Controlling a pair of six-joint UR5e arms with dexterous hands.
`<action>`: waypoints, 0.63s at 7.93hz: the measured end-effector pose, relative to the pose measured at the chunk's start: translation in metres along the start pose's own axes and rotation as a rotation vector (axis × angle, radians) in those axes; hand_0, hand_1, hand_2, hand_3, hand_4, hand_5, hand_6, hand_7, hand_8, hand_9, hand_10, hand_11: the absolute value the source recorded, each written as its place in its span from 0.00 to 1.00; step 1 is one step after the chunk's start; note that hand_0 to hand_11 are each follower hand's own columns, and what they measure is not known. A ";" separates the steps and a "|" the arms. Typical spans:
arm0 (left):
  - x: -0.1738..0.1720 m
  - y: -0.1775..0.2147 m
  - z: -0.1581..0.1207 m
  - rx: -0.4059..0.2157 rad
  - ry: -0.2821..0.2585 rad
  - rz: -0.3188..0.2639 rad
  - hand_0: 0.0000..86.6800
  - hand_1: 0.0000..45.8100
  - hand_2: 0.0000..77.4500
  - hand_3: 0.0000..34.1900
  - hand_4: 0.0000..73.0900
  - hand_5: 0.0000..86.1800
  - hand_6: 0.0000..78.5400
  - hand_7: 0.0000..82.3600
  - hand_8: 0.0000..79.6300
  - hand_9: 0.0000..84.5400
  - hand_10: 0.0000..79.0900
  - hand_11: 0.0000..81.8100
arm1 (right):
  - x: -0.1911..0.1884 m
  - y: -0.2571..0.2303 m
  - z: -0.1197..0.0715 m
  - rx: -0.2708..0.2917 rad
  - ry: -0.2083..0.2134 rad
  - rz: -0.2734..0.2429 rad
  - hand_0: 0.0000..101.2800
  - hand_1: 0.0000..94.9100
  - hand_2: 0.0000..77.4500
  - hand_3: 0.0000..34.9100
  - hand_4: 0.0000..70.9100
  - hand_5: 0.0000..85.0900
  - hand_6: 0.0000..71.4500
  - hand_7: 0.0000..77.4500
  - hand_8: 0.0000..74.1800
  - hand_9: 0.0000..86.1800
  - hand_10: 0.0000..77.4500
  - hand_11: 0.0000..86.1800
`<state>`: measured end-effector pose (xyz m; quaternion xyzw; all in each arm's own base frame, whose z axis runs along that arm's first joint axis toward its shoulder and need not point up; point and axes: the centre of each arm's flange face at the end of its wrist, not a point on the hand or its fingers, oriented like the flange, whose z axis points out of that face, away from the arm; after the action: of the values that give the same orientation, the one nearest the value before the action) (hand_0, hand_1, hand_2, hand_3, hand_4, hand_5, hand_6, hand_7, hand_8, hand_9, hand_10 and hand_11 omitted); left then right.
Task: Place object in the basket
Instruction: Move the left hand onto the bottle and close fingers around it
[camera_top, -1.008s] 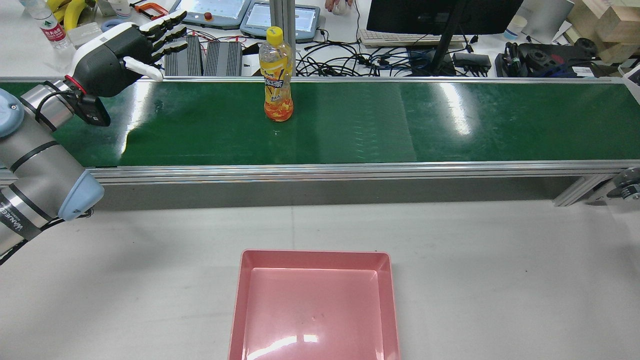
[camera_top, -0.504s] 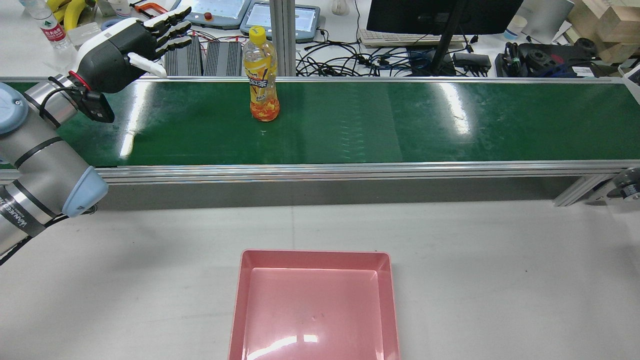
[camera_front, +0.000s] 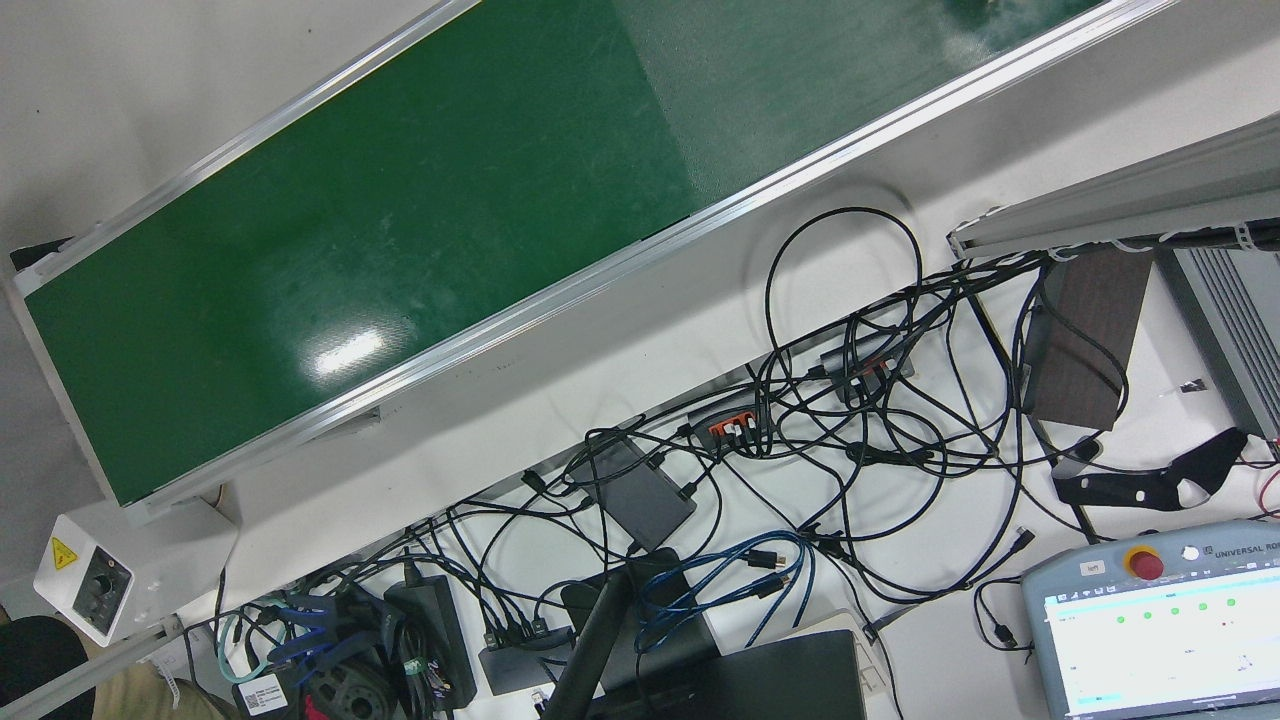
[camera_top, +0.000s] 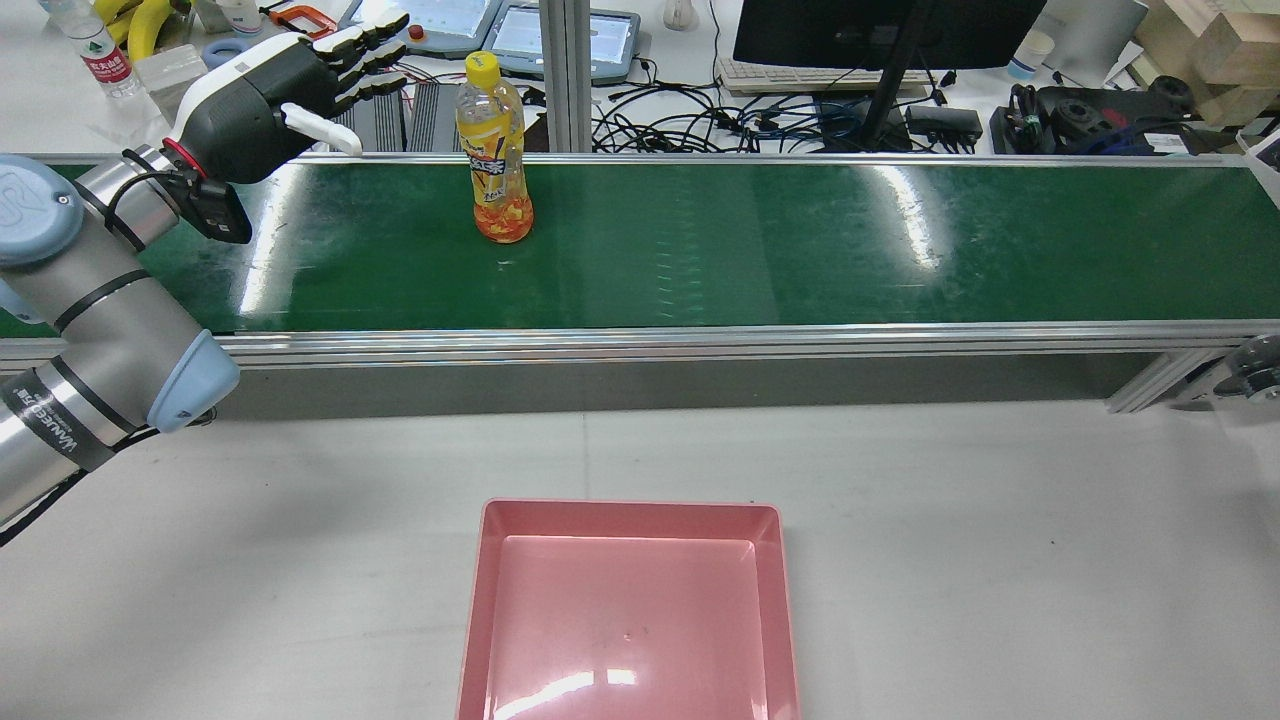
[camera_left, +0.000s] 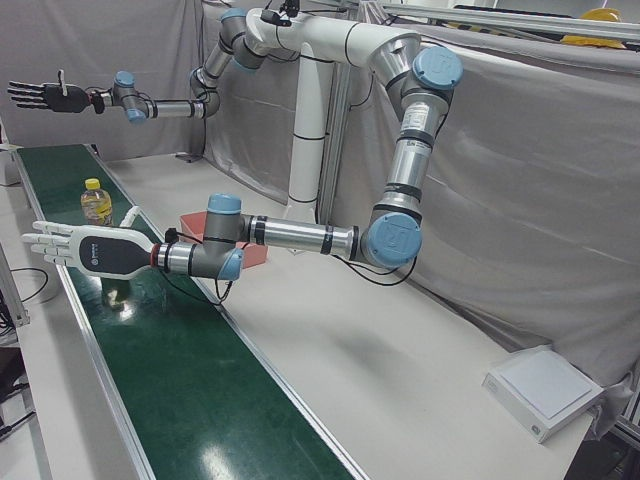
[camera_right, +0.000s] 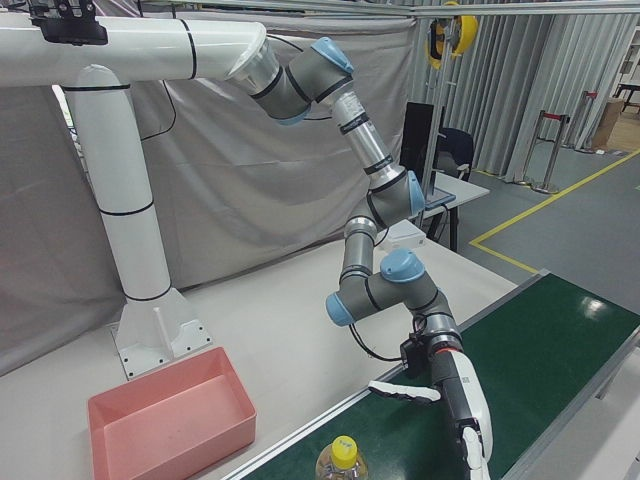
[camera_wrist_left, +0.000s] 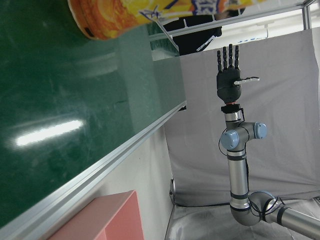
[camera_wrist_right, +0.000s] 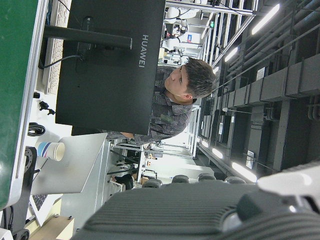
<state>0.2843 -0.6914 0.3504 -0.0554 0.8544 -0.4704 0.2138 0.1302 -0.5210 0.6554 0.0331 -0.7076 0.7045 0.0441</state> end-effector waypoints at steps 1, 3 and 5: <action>-0.014 0.007 0.007 -0.005 -0.017 -0.007 0.58 0.15 0.01 0.00 0.16 0.04 0.00 0.01 0.05 0.09 0.10 0.15 | 0.000 0.000 0.000 0.000 0.000 0.000 0.00 0.00 0.01 0.01 0.00 0.00 0.00 0.01 0.00 0.00 0.00 0.00; -0.033 0.014 0.018 -0.008 -0.040 -0.017 0.58 0.15 0.00 0.00 0.16 0.04 0.00 0.01 0.05 0.09 0.10 0.15 | 0.000 0.000 0.000 0.000 0.000 0.000 0.00 0.00 0.01 0.01 0.00 0.00 0.00 0.01 0.00 0.00 0.00 0.00; -0.036 0.018 0.022 -0.013 -0.043 -0.016 0.58 0.15 0.00 0.00 0.16 0.04 0.00 0.01 0.05 0.09 0.10 0.15 | 0.000 0.000 0.000 0.000 0.000 0.000 0.00 0.00 0.01 0.01 0.00 0.00 0.00 0.01 0.00 0.00 0.00 0.00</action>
<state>0.3285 -0.6881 0.3362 -0.0739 0.8522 -0.4651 0.2278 0.1299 -0.5210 0.6554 0.0329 -0.7076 0.7045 0.0442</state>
